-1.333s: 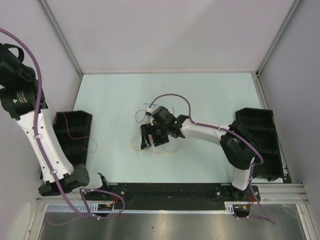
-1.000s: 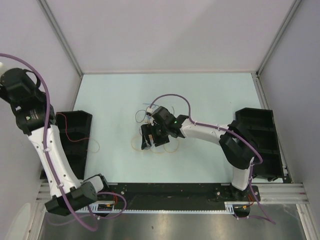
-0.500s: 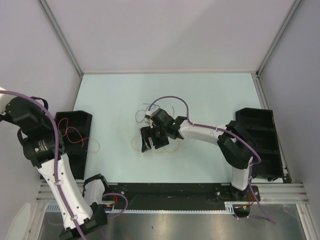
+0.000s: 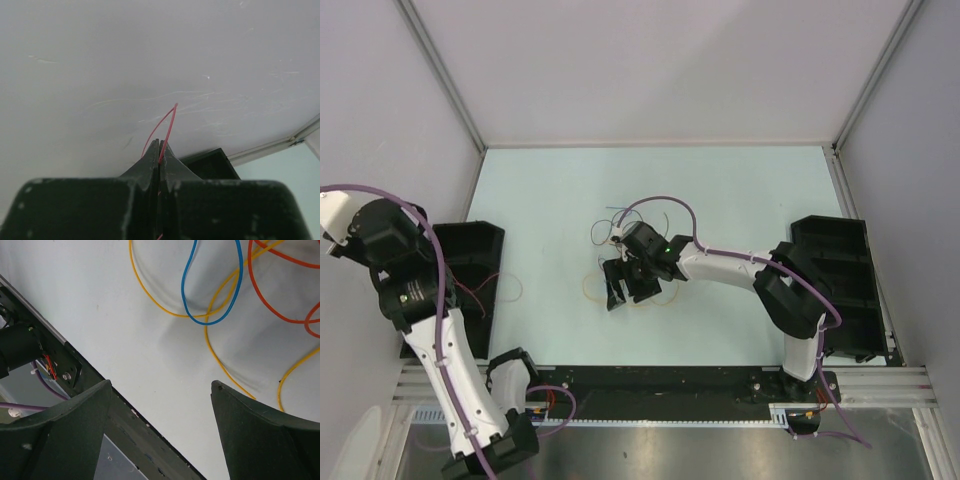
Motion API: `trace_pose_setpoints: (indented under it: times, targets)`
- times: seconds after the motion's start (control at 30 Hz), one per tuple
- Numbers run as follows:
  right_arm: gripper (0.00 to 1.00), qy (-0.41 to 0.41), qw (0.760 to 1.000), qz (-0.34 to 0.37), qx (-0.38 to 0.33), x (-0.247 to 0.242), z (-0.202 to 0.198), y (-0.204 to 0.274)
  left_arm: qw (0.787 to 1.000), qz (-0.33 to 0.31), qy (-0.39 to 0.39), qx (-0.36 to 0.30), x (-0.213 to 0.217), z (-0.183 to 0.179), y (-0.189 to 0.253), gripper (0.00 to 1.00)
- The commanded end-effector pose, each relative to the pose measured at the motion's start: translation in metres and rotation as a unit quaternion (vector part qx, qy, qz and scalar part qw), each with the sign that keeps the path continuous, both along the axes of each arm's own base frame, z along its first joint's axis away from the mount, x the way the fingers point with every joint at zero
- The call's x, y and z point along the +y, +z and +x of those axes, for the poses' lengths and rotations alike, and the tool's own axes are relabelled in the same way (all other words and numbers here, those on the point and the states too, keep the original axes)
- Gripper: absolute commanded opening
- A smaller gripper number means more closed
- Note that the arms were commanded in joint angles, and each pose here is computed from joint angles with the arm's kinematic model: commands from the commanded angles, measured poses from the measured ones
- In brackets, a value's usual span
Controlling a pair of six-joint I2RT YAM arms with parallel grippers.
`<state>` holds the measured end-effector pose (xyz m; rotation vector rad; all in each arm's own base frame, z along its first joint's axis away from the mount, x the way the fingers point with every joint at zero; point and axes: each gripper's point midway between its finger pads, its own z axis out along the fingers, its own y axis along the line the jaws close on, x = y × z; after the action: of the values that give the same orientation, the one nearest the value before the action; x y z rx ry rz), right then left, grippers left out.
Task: Untangle the cables
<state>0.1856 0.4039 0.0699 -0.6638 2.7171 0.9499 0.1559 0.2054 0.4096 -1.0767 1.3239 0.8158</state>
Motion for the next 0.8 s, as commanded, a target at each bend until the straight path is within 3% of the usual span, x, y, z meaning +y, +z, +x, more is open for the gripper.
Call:
trace_pose_setpoints:
  times: [0.0,0.43,0.77]
  targets:
    - [0.85,0.009,1.000,0.012,-0.017,0.003,0.000,0.008,1.000,-0.015,-0.011,0.002,0.008,0.022,-0.014,0.00]
    - [0.84,0.006,1.000,0.024,0.007,0.009,0.009,-0.009,0.999,-0.050,0.000,0.018,0.031,0.063,-0.059,0.00]
    - [0.83,0.000,1.000,0.022,0.016,0.004,0.017,-0.017,0.996,-0.082,0.040,0.023,0.055,0.053,-0.093,0.00]
